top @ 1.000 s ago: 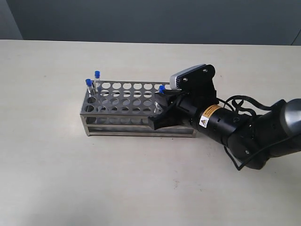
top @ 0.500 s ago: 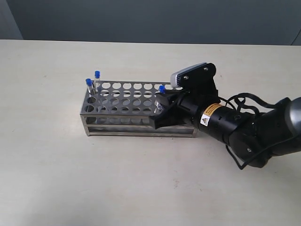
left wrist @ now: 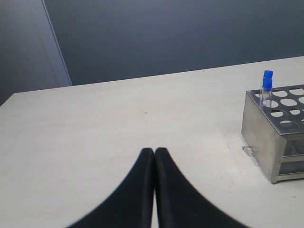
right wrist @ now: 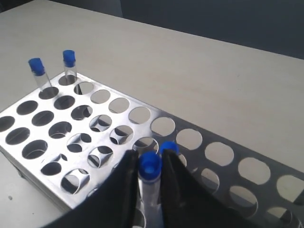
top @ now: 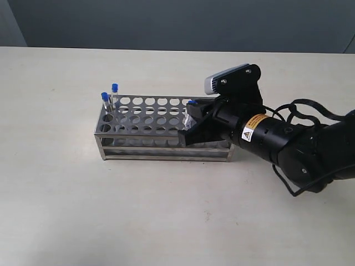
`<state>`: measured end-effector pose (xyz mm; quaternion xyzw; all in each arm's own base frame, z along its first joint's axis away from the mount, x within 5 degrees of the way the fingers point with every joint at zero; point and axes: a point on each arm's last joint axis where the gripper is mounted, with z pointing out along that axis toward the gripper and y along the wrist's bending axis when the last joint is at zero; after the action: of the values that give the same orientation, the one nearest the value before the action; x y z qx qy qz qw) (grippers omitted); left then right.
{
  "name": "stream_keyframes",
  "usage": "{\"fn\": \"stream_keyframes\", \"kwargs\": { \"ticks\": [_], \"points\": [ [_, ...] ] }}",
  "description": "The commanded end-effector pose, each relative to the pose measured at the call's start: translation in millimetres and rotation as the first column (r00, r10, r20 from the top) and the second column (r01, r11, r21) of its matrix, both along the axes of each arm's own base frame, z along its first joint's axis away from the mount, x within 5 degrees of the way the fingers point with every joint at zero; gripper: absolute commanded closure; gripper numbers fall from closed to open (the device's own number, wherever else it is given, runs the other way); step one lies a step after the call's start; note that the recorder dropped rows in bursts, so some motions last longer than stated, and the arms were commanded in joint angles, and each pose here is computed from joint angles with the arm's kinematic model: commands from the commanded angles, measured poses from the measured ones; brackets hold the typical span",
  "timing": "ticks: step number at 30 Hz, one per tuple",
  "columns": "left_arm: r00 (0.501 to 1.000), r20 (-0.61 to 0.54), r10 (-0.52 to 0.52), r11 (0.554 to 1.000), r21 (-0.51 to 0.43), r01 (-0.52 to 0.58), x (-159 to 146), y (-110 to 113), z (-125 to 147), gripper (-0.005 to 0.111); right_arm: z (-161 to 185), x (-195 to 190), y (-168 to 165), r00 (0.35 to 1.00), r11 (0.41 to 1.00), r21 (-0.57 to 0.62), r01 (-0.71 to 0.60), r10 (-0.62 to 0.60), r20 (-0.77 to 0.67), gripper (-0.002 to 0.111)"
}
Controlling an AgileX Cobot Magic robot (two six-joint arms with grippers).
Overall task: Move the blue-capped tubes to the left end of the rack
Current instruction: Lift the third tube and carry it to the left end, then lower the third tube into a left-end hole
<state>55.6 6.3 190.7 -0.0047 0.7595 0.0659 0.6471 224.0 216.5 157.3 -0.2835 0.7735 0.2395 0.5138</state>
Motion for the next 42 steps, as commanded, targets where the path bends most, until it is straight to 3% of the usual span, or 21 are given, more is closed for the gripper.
{"fn": "stream_keyframes", "kwargs": {
  "ticks": [1,12,22,34,42],
  "points": [
    [1.0,0.011,-0.002,1.0,0.0,0.002,-0.4,-0.2,1.5,0.106,16.7,-1.6,-1.5,0.999,1.0,0.02,-0.015,0.014,0.039,0.109],
    [1.0,0.011,-0.002,1.0,0.0,0.002,-0.4,-0.2,1.5,0.106,62.6,-12.0,-5.8,0.983,0.995,0.063,-0.081,0.069,0.171,0.109],
    [1.0,0.011,-0.002,1.0,0.0,0.002,-0.4,-0.2,1.5,0.106,92.7,9.0,20.4,0.96,0.989,0.023,-0.149,0.139,0.245,0.109],
    [1.0,0.011,-0.002,1.0,0.0,0.002,-0.4,-0.2,1.5,0.106,78.1,31.6,75.0,0.907,0.915,0.039,-0.401,0.391,0.157,0.109],
    [1.0,0.011,-0.002,1.0,0.0,0.002,-0.4,-0.2,1.5,0.106,65.5,37.9,91.6,0.88,0.881,0.064,-0.47,0.462,0.109,0.109]
  ]
}}
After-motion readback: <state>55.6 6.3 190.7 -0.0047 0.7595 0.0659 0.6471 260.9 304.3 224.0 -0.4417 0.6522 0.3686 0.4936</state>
